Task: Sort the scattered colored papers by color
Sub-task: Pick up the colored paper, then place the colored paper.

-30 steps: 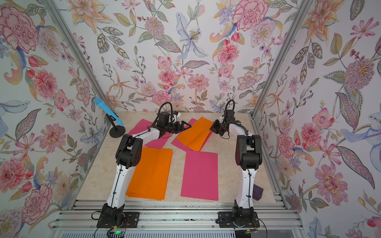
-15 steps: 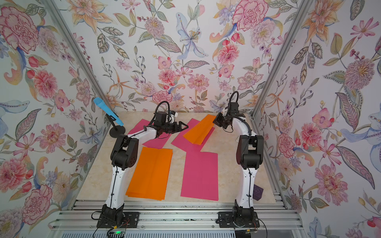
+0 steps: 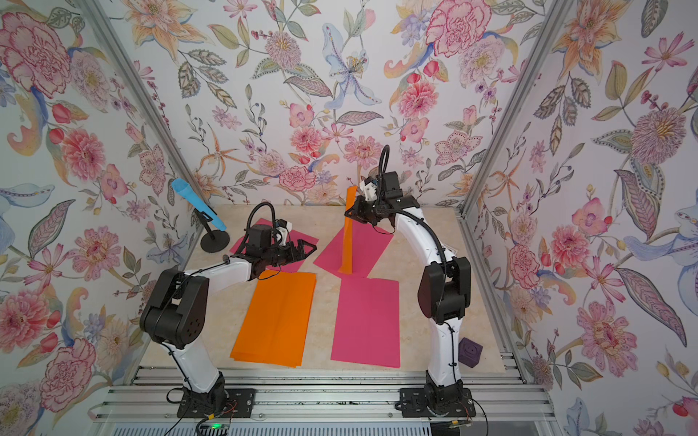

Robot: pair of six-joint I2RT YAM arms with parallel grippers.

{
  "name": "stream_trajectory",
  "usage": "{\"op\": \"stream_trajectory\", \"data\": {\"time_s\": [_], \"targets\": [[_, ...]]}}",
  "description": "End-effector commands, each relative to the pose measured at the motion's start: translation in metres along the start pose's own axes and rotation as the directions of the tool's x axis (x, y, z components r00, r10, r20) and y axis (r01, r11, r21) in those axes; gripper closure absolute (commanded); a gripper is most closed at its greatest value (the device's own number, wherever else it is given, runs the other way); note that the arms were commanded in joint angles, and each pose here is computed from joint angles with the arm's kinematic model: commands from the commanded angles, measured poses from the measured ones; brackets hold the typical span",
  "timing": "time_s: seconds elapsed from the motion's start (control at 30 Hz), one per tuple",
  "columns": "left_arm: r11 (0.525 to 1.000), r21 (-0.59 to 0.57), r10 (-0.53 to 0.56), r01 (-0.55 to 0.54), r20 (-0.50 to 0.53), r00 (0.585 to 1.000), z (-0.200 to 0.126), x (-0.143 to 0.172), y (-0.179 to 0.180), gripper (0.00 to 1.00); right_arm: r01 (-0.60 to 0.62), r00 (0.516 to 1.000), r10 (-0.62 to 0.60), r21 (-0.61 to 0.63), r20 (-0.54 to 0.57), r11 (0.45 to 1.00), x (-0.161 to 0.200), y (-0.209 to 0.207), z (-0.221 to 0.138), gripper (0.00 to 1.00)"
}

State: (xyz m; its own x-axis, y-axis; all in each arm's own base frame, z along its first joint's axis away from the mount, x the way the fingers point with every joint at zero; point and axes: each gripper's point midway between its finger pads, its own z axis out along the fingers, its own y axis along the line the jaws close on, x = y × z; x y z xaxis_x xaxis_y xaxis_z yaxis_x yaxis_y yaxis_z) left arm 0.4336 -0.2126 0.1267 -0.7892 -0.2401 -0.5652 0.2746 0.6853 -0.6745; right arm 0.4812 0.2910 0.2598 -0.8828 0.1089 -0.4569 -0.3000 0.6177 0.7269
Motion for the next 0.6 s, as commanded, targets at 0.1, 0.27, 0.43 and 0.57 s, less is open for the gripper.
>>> {"op": "stream_trajectory", "data": {"time_s": [0.1, 0.27, 0.43, 0.57], "targets": [[0.994, -0.105, 0.057, -0.039, 0.173, 0.983, -0.069, -0.016, -0.005, 0.0, 0.096, 0.995, -0.101, -0.144, -0.028, 0.985, 0.024, 0.093, -0.016, 0.98], [0.982, -0.19, 0.041, 0.009, 0.259, 0.965, -0.121, -0.016, 0.006, 0.0, 0.132, 0.988, -0.145, -0.211, -0.046, 0.968, 0.047, 0.14, -0.015, 0.98], [0.964, -0.251, 0.024, 0.087, 0.411, 0.911, -0.183, -0.025, 0.015, 0.0, 0.144, 0.986, -0.163, -0.295, -0.04, 0.945, 0.065, 0.183, -0.011, 0.98], [0.947, -0.296, 0.037, 0.127, 0.493, 0.869, -0.22, -0.031, 0.02, 0.0, 0.124, 0.988, -0.15, -0.385, -0.039, 0.915, 0.083, 0.218, -0.004, 0.99]]}}
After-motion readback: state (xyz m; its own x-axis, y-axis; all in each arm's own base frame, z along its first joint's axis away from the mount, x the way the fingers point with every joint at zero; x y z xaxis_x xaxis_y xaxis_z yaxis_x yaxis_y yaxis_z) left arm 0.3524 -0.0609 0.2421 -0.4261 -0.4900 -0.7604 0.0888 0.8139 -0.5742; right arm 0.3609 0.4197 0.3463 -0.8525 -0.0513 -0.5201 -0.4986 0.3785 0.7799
